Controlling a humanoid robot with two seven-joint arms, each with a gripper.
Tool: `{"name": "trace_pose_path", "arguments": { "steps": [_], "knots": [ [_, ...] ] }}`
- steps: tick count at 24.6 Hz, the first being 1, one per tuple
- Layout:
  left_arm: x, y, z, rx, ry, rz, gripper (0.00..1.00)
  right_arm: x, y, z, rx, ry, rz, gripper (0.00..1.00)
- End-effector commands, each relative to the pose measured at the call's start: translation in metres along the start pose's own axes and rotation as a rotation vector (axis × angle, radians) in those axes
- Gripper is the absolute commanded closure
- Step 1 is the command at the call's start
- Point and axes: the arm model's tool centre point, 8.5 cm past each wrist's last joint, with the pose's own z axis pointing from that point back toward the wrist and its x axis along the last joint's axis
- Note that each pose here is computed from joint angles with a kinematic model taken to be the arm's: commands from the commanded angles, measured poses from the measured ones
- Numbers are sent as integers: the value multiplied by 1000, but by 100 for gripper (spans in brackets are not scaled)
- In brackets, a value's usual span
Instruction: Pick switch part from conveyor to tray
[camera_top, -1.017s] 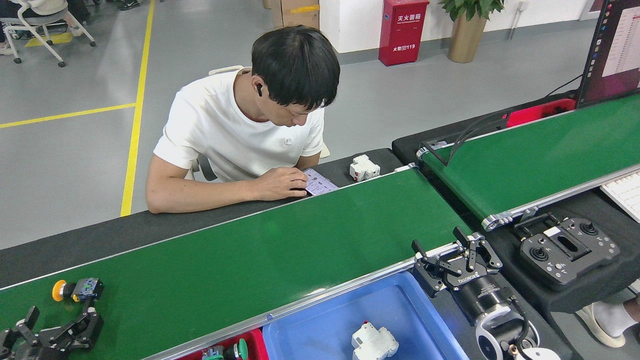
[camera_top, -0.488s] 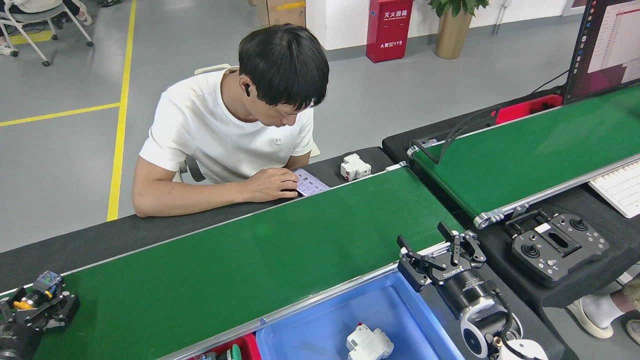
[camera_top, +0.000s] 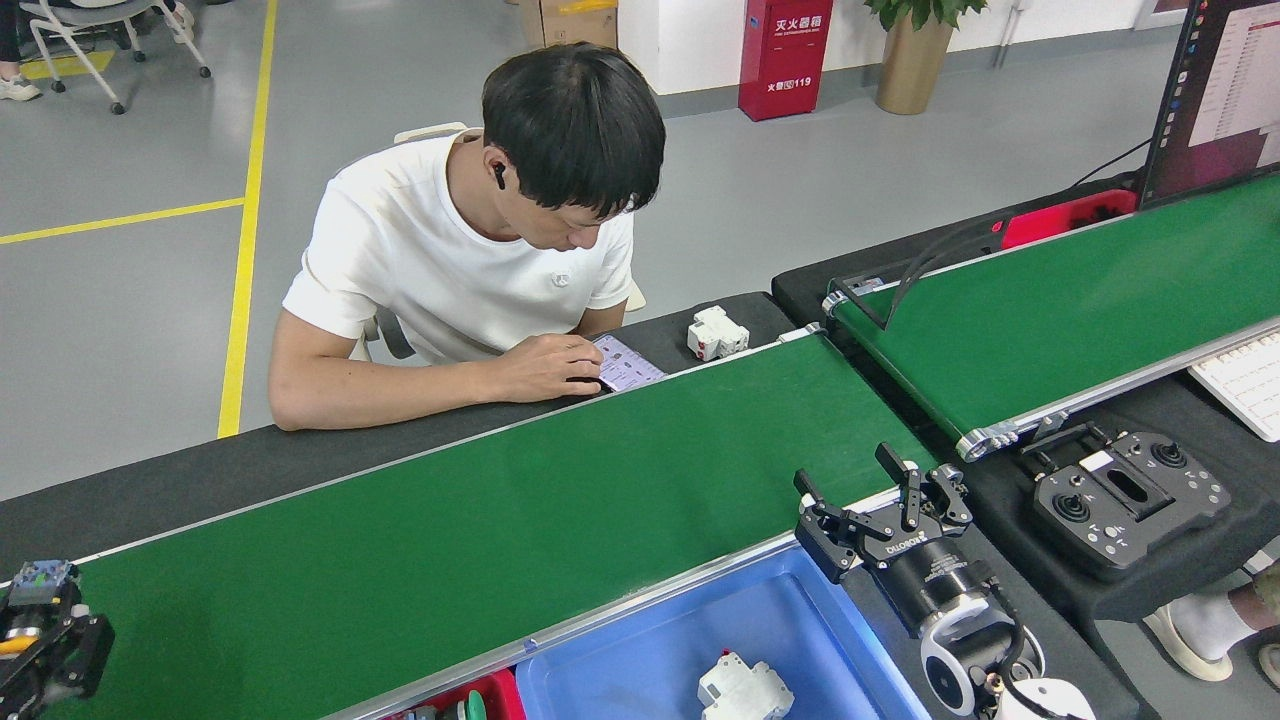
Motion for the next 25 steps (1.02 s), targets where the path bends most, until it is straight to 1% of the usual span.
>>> {"name": "trace_pose_path", "arguments": {
  "steps": [1, 2, 3, 4, 8, 10, 11, 12, 13, 14, 15, 16, 19, 21, 23, 24, 25],
  "knots": [
    [25, 17, 19, 74, -65, -4, 98, -3, -11, -2, -22, 8, 5, 2],
    [40, 10, 27, 65, -109, 18, 98, -6, -9, 0, -10, 19, 4, 2],
    [56, 3, 28, 49, -166, 37, 98, -13, -9, 2, 8, 36, 3, 2],
    [71, 0, 26, 46, -224, 41, 98, -18, -9, 3, 25, 60, -3, 2],
    [121, -10, 31, 66, -381, -8, 97, -22, -21, 3, 19, 90, 0, 2],
    [138, -15, 35, 57, -433, -4, 95, -18, -26, 0, 2, 86, -1, 2],
    [143, -16, 35, 59, -448, 0, 86, -12, -33, -2, -33, 81, -11, 2],
    [144, -15, 35, 61, -450, 2, 67, -3, -41, -4, -71, 73, -24, 2],
    [144, -15, 35, 61, -450, 4, 51, 0, -43, -2, -85, 75, -31, 2],
    [144, -14, 34, 66, -448, 6, 35, 5, -44, 2, -94, 85, -39, 2],
    [144, -12, 30, 74, -452, 2, 9, 5, -39, 10, -85, 110, -48, 2],
    [146, -10, 29, 78, -465, 6, 0, 4, -33, 16, -72, 142, -57, 1],
    [151, -1, 19, 115, -492, 15, 0, 0, -29, 28, -65, 206, -67, 1],
    [152, 3, 14, 136, -469, 29, 0, -1, -26, 38, -59, 221, -66, 1],
    [146, 4, 13, 152, -391, 70, 0, -1, -21, 46, -47, 226, -66, 1],
    [134, 3, 15, 153, -327, 86, 0, -1, -21, 48, -45, 228, -66, 1],
    [119, -1, 20, 133, -239, 106, 0, -2, -24, 51, -55, 233, -63, 1]
  ]
}}
